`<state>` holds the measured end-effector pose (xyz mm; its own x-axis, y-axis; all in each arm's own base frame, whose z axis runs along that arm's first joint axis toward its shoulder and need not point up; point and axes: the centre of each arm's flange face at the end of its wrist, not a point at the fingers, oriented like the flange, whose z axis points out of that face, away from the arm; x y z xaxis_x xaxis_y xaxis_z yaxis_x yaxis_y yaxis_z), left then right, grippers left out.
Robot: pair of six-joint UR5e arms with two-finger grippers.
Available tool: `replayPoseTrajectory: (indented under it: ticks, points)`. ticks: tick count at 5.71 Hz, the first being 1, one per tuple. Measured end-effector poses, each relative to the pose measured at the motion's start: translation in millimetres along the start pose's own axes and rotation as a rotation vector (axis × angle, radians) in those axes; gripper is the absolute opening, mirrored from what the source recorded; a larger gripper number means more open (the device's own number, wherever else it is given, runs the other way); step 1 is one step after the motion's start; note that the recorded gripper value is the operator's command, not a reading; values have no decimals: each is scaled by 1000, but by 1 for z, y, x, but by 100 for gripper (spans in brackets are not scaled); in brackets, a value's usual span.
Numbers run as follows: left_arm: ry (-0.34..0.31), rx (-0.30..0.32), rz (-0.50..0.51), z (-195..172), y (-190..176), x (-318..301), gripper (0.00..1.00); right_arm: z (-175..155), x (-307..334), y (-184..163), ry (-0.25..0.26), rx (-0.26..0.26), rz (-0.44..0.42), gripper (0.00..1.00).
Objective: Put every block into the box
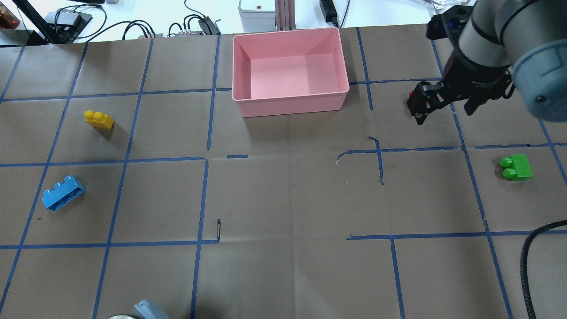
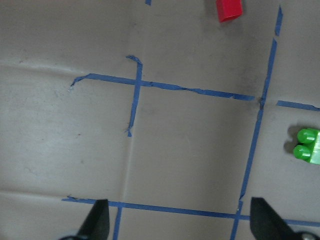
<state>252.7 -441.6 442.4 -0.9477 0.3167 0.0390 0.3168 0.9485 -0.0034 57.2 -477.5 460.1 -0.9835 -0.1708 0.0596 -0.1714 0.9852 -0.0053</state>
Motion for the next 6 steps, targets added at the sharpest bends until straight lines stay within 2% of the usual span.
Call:
replayPoseTrajectory:
  ticks: [1,2,3,4,6]
  points:
    - [14,-8,225,8,-13,12,99,9,68,12,-7,-9,-19,100]
    - [22,-11,426,13,-25,23,99,25,132,28,8,16,-18,100]
    - [40,-16,574,23,-34,28,99,53,176,37,55,62,-20,99]
    - [52,-18,657,41,-41,22,99,87,195,42,67,76,-7,100]
    - [31,-12,714,95,-52,2,98,148,218,40,6,64,22,99]
